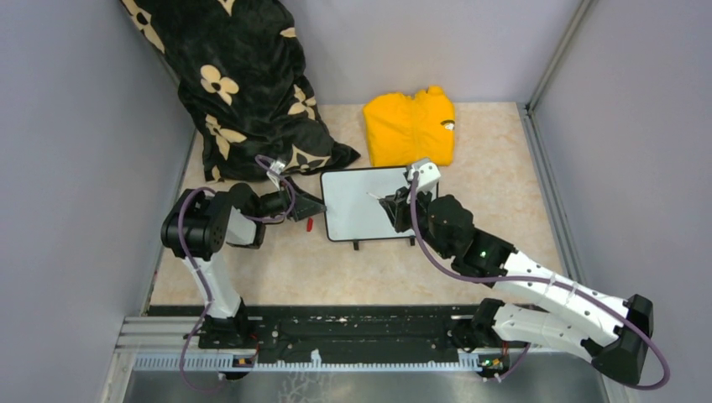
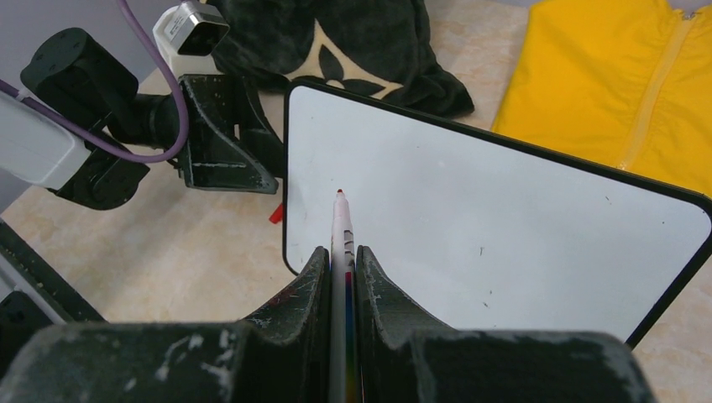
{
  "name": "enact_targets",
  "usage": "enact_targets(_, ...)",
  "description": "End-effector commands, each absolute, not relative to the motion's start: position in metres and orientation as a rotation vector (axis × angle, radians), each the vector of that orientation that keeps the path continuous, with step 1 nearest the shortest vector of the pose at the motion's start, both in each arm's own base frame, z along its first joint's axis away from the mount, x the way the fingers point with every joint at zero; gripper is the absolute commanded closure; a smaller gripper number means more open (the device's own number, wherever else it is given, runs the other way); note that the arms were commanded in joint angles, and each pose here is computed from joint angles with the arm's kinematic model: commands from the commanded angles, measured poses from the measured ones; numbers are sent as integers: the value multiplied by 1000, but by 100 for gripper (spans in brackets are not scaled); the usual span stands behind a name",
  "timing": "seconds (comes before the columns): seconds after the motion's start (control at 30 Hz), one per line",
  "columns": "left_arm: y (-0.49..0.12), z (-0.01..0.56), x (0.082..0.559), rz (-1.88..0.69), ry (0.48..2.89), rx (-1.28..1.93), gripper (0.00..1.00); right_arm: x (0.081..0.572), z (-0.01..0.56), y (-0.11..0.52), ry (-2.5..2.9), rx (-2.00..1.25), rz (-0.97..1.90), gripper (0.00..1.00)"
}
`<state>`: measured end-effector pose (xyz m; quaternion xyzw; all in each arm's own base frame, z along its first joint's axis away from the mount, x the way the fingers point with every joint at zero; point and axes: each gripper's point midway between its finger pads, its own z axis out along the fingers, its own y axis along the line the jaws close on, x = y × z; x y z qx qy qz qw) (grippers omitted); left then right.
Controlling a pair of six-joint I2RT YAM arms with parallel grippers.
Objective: Write a sentence on the whiteboard
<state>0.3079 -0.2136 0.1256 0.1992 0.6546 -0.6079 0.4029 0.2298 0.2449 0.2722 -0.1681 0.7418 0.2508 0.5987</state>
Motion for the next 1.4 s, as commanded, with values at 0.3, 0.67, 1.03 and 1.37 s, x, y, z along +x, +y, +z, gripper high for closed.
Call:
enact_targets(0.3,-221,138,293,-1468,1447,762,48,231,291,250,1678,-374,608,100)
enact_targets(0.67,-228,136,294,-1460,1426,807,57,230,290,259,1687,-378,647,100)
enact_targets(1.03,-230,135,299,-1486,1431,807,64,230,287,261,1701,-380,653,100)
enact_targets(1.37,-230,132,300,-1508,1449,793,74,230,285,271,1715,-394,681,100)
